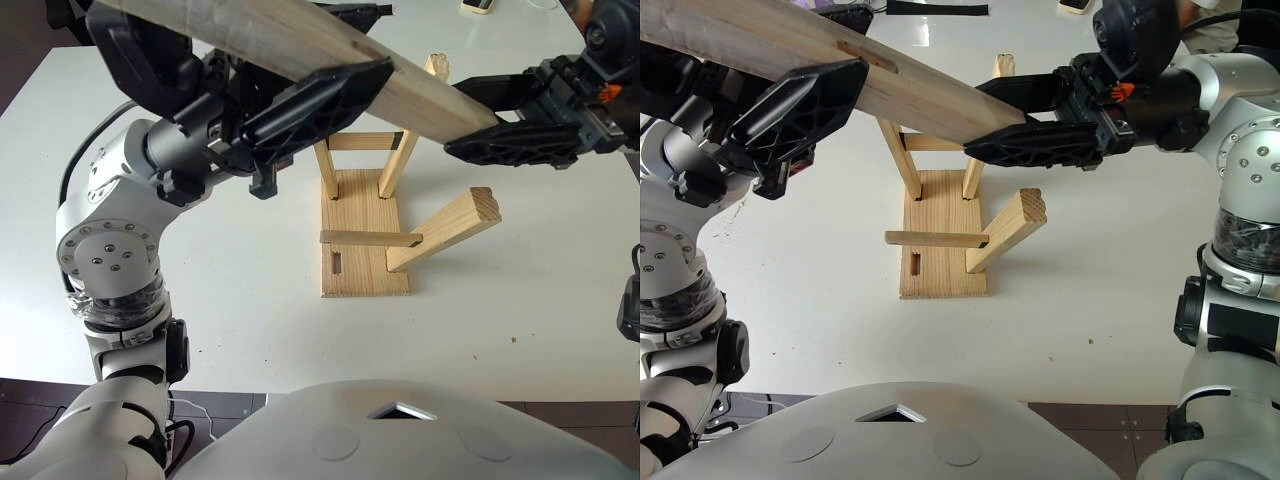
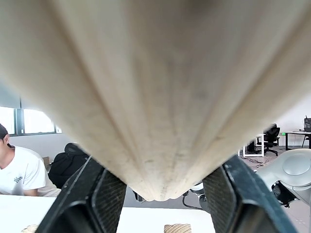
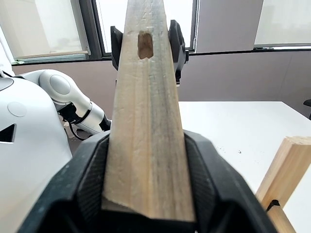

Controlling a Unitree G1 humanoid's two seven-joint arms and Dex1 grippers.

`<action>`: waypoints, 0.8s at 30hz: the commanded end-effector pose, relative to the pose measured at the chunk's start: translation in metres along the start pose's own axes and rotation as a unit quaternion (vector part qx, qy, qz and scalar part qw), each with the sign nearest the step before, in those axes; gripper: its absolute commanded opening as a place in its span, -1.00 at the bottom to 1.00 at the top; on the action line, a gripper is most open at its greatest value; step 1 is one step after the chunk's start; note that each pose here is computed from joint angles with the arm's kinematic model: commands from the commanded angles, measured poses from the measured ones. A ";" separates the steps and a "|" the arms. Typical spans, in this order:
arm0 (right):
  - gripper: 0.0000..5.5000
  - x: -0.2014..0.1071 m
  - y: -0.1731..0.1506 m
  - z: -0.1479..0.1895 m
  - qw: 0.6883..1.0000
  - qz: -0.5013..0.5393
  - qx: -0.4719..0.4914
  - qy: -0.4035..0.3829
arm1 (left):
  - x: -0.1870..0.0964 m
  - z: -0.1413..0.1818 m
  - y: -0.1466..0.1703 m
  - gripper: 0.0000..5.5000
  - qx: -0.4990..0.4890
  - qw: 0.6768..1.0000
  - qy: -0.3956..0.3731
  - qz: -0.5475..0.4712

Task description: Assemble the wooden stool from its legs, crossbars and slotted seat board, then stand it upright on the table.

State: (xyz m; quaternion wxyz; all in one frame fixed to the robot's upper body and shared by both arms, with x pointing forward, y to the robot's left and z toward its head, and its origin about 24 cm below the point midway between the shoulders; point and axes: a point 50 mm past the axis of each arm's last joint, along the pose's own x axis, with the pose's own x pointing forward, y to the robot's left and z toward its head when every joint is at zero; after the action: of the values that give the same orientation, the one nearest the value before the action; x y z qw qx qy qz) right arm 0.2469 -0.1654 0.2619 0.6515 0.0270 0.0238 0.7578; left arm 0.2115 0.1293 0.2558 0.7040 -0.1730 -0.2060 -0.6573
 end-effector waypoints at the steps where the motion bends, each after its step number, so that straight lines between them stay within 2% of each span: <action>1: -0.26 -0.002 0.001 0.010 1.000 0.002 -0.023 0.012 | -0.004 -0.001 0.000 -0.24 0.001 1.000 0.015 -0.008; 8: -0.26 0.000 -0.002 0.014 0.999 -0.005 -0.038 0.016 | -0.004 -0.004 0.003 -0.24 0.008 1.000 0.016 -0.002; 9: -0.13 0.000 -0.006 0.013 0.999 -0.022 -0.039 0.019 | -0.002 -0.004 0.004 -0.24 0.010 1.000 0.011 0.001; 17: 0.27 -0.013 -0.012 -0.002 0.996 -0.064 -0.040 0.055 | 0.001 0.002 0.009 -0.25 0.022 0.999 -0.019 0.024; 24: 0.28 -0.048 -0.019 -0.008 0.985 -0.160 -0.047 0.045 | -0.020 0.032 0.018 -0.25 0.086 0.993 -0.013 0.075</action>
State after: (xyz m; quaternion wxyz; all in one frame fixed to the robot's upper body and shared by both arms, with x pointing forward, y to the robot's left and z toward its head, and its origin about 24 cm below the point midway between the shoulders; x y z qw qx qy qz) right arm 0.2711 -0.1963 0.2501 0.7368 -0.0359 0.0316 0.6744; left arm 0.2257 0.1523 0.2655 0.7468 -0.1617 -0.2456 -0.5966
